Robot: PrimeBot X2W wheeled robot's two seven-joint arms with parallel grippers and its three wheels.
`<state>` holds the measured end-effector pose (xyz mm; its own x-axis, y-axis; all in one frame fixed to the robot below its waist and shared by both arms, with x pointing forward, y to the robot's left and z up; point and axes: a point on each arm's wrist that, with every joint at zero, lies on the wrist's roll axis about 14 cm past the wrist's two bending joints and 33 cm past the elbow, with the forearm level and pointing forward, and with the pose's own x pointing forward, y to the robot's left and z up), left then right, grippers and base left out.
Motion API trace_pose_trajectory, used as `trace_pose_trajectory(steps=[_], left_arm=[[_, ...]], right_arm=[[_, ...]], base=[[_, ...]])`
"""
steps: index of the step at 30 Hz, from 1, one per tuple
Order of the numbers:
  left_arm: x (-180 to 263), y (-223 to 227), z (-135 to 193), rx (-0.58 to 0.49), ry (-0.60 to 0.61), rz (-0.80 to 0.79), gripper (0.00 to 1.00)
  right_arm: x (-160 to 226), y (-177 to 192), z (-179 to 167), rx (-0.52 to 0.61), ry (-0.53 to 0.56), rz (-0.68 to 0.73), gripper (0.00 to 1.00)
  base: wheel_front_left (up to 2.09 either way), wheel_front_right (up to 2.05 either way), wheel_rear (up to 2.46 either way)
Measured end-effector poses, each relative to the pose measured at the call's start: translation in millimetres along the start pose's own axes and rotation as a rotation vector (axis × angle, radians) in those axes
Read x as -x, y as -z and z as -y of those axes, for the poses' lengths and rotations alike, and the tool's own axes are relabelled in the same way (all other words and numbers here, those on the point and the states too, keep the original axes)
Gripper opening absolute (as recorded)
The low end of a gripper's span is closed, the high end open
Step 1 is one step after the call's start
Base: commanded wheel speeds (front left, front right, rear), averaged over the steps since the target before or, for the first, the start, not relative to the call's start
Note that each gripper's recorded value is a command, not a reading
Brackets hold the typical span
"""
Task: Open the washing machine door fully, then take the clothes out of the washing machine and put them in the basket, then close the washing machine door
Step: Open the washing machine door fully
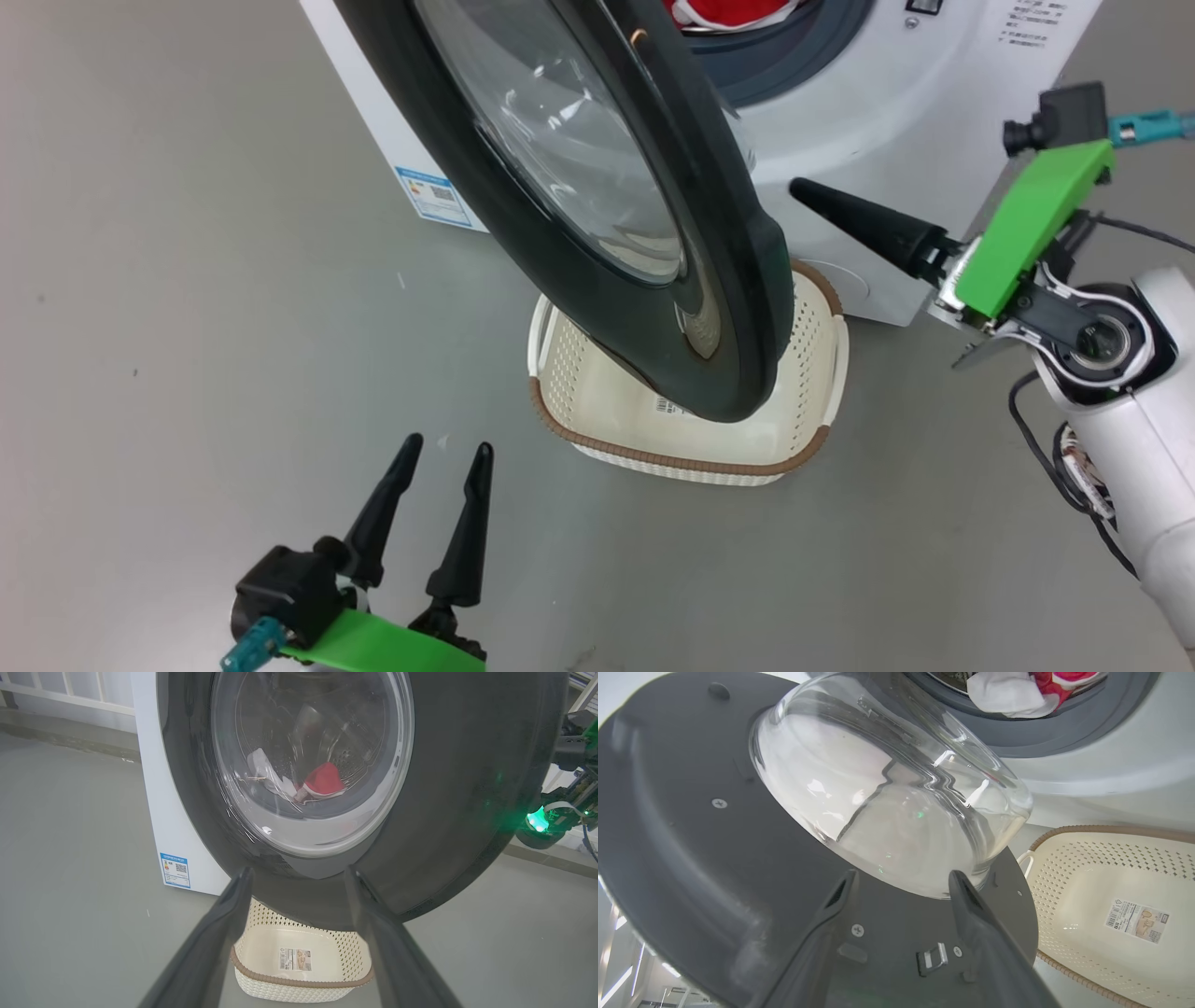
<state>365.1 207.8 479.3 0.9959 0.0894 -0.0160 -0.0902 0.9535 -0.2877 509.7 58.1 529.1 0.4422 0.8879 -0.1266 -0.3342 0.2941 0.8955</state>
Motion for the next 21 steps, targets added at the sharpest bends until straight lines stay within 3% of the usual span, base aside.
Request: trace_pose_trajectory(steps=[6, 14, 21], left_arm=[[-3, 1, -1, 0.001, 0.002, -0.002, 1.00], [-6, 2, -2, -0.002, 0.003, -0.004, 1.00], [-7, 1, -2, 0.003, 0.008, 0.001, 1.00]], right_arm=[[20, -3, 30, 0.052, 0.100, 0.084, 1.00], [44, 19, 62, 0.119, 0.203, 0.152, 1.00], [66, 30, 80, 0.267, 0.277, 0.212, 1.00]], base=[[0.00, 0.00, 0.00], [0.00, 0.00, 0.00], [0.00, 0.00, 0.00]])
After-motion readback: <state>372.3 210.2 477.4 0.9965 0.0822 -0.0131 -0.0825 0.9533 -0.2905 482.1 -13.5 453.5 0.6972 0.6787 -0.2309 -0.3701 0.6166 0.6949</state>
